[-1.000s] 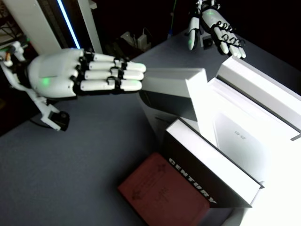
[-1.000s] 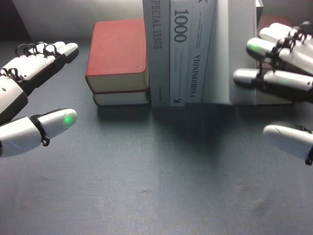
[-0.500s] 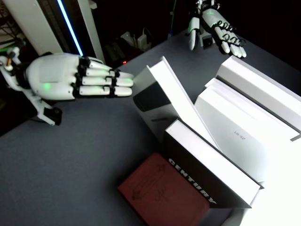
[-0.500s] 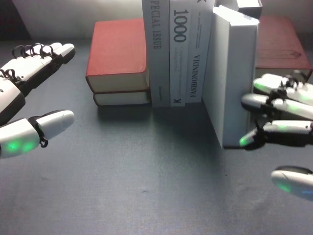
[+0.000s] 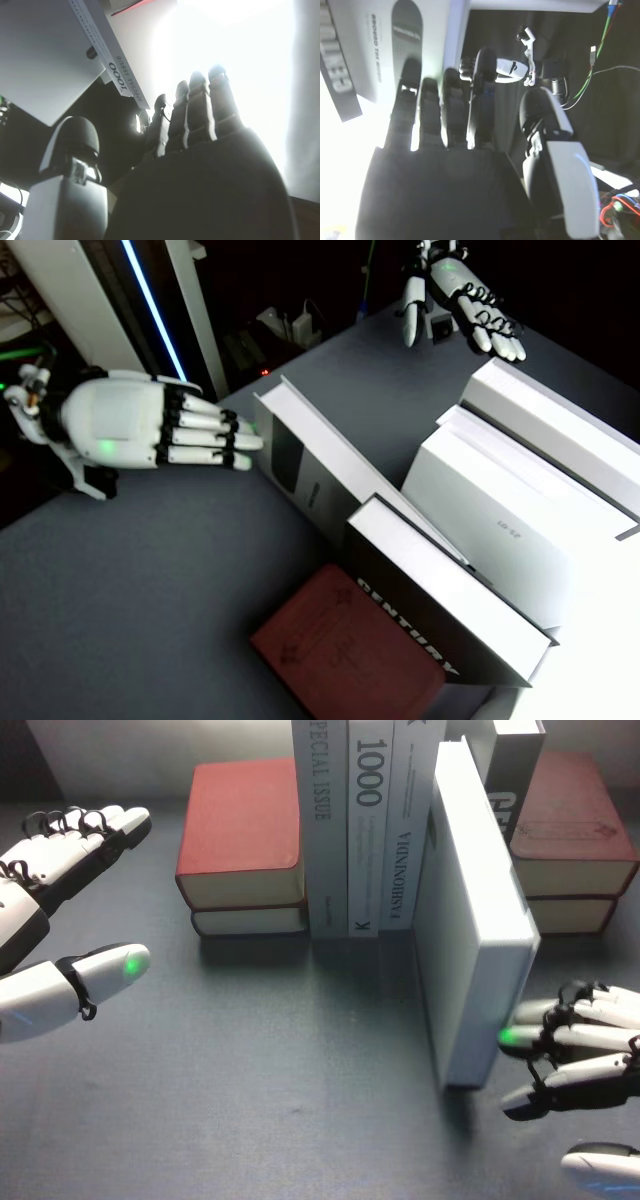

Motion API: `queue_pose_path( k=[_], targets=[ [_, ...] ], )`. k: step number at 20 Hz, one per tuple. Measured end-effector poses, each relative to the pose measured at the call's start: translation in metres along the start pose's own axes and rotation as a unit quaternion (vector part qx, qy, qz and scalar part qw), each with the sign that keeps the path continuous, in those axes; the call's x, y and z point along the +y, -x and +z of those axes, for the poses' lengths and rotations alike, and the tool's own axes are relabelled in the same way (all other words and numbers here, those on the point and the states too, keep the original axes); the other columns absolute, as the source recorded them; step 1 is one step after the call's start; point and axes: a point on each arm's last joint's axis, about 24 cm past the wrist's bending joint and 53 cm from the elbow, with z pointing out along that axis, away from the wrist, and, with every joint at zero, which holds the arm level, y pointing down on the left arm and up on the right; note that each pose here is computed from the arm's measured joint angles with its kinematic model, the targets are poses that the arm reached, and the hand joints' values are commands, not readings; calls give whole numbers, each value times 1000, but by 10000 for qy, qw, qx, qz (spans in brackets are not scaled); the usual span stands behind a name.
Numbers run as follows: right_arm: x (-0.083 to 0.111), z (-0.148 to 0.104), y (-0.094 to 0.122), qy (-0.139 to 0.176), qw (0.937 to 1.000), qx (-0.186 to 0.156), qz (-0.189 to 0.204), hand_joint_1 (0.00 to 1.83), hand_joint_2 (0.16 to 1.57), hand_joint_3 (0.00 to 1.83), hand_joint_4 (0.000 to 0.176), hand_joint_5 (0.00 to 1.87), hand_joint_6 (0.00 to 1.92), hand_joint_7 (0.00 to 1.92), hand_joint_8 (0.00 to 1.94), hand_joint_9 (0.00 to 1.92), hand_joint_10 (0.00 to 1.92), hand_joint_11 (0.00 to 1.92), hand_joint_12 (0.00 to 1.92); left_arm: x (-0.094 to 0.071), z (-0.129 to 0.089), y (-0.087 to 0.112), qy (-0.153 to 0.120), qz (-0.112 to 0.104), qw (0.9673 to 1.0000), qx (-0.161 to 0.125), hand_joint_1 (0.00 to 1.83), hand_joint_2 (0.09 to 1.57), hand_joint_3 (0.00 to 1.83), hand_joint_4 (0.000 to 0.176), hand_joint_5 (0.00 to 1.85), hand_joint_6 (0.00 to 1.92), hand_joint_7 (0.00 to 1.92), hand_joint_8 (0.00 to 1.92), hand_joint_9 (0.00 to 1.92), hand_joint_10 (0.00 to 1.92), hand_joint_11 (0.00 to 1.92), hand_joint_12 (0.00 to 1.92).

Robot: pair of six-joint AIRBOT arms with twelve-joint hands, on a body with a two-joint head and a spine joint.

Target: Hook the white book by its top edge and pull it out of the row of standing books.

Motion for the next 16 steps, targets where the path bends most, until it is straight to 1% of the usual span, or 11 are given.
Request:
queue_pose_path(
  k=[3,5,7,8,10,11,12,13,14,15,16],
  targets=[
    [-1,0,4,-19,9999,-73,107,335,1374,3,0,621,123,592,46,336,777,64,1747,-1,0,1,-11,-2,10000,-18,284,1332,0,71,0,0,0,0,0,0,0,0],
    [1,-1,3,22,9998,-51,207,418,1363,0,0,583,206,594,35,308,834,42,1777,0,0,1,-7,-5,10000,-24,287,1333,0,71,0,0,0,0,0,0,0,0],
    [4,-2,8,61,9998,-58,162,331,1354,0,0,474,457,599,36,213,967,1,1829,0,0,2,-7,-4,10000,-35,284,1334,0,77,0,0,0,0,0,0,0,0],
    [6,-4,14,93,9998,-114,105,320,1357,0,0,412,590,594,39,170,1000,0,1817,0,0,2,-5,-5,10000,-38,285,1336,0,76,0,0,0,0,0,0,0,0],
    [24,-12,43,253,9980,-481,-331,288,1374,7,0,241,806,512,12,48,1027,0,1752,0,0,2,-8,-5,10000,-45,308,1334,0,69,0,0,0,0,0,0,0,0],
    [29,-14,52,306,9965,-627,-458,303,1377,7,0,174,812,420,4,9,944,0,1719,0,0,2,-9,-6,10000,-47,338,1333,0,65,4,1,0,0,0,0,0,0],
    [34,-17,63,345,9945,-789,-597,298,1399,13,0,53,754,290,0,1,680,0,1596,0,0,2,-11,-7,10000,-46,353,1334,0,58,1,0,0,0,0,0,0,0],
    [37,-20,74,351,9917,-959,-779,321,1399,8,0,10,596,152,0,0,328,0,1338,0,0,2,-3,-3,10000,-42,387,1329,0,58,0,0,0,0,0,0,0,0],
    [38,-24,85,314,9887,-1145,-916,307,1408,7,0,1,322,30,0,0,65,0,890,0,-1,2,3,-6,10000,-52,408,1323,0,61,0,0,0,0,0,0,0,0],
    [37,-27,94,252,9859,-1300,-1023,284,1418,7,0,0,115,5,0,0,12,0,211,1,-1,3,10,-9,10000,-67,424,1319,0,67,0,0,0,0,0,0,0,0],
    [36,-29,99,215,9837,-1410,-1090,278,1418,6,0,0,22,0,0,0,2,0,41,1,-1,4,6,-9,10000,-87,425,1313,0,85,0,0,0,0,0,0,0,0]
  ],
)
